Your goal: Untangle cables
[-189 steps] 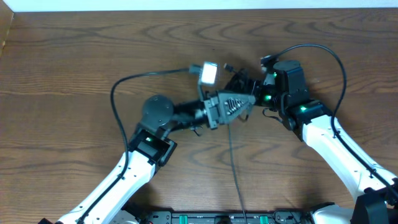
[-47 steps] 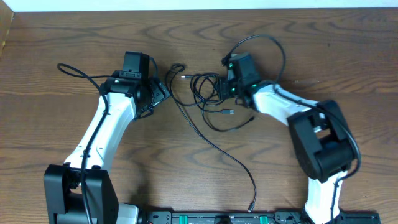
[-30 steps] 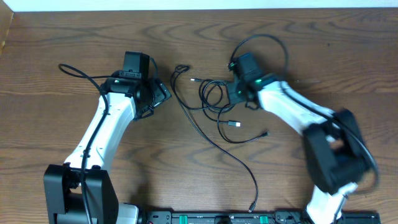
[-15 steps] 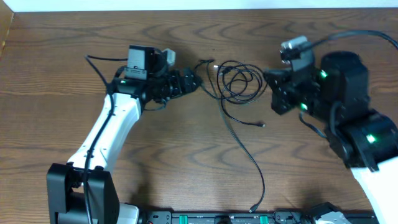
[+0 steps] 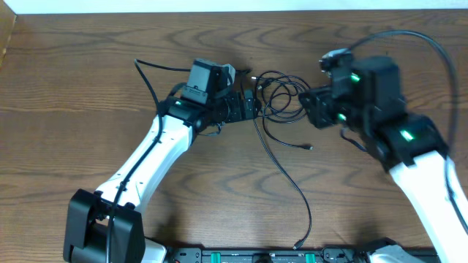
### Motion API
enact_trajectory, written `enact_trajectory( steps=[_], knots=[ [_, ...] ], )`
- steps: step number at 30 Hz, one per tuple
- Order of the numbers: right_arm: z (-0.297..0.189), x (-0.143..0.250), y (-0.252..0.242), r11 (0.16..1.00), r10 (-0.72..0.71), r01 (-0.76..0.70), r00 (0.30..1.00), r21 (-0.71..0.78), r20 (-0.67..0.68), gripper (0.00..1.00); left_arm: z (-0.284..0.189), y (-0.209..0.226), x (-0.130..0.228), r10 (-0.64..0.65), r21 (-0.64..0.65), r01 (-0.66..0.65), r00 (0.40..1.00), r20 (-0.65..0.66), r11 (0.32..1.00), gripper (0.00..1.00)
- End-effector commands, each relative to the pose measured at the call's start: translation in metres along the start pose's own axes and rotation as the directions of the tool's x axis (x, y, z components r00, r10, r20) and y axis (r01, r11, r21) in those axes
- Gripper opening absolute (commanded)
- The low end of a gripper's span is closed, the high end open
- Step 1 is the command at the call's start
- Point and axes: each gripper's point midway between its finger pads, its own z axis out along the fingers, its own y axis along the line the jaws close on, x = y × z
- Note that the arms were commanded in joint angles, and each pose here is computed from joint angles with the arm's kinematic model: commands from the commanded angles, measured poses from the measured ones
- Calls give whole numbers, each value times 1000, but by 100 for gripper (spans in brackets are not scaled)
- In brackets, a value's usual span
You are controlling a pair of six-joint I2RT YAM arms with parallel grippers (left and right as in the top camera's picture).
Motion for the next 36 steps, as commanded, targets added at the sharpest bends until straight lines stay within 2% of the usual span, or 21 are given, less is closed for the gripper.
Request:
enact_trajectory(
  steps=[1, 5, 10, 14, 22, 23, 24, 26, 27, 31, 34, 36],
  knots=[
    [40, 11, -34, 967, 213, -205, 976, 150, -40, 63, -2, 24, -18, -7, -184, 30, 993, 121, 983, 99],
    [85, 22, -59, 918, 352, -331, 934, 217, -65, 65, -1, 29, -19, -1, -216, 30, 991, 131, 976, 99],
    [133, 38, -95, 880, 408, -368, 909, 299, -82, 58, 0, 32, -15, -4, -222, 31, 992, 122, 974, 99],
    [163, 66, -130, 811, 492, -418, 866, 409, -89, 55, 1, 34, -13, -6, -227, 32, 993, 114, 973, 99],
    [211, 98, -122, 831, 524, -446, 828, 331, -201, 46, 1, 34, -13, -6, -228, 32, 993, 114, 973, 99],
    [213, 97, -121, 833, 524, -450, 827, 321, -201, 42, 1, 34, -13, -6, -228, 32, 993, 114, 973, 99],
    [215, 97, -121, 834, 523, -451, 829, 318, -199, 31, 1, 34, -13, -6, -228, 32, 993, 114, 973, 100],
    [215, 96, -122, 838, 517, -446, 834, 316, -194, 1, 1, 34, -13, -6, -228, 32, 994, 113, 973, 99],
    [214, 94, -123, 842, 508, -437, 839, 316, -193, 1, 1, 34, -13, -7, -228, 32, 994, 113, 973, 99],
    [192, 71, -126, 850, 492, -435, 858, 297, -150, 1, 1, 36, -9, -11, -236, 34, 995, 101, 971, 99],
    [133, 3, -103, 907, 411, -406, 911, 115, -26, 1, 0, 40, -3, -19, -252, 38, 997, 77, 967, 99],
    [86, -39, -72, 946, 321, -317, 945, -62, 66, 1, 0, 41, -2, -20, -255, 38, 997, 71, 966, 99]
  ],
)
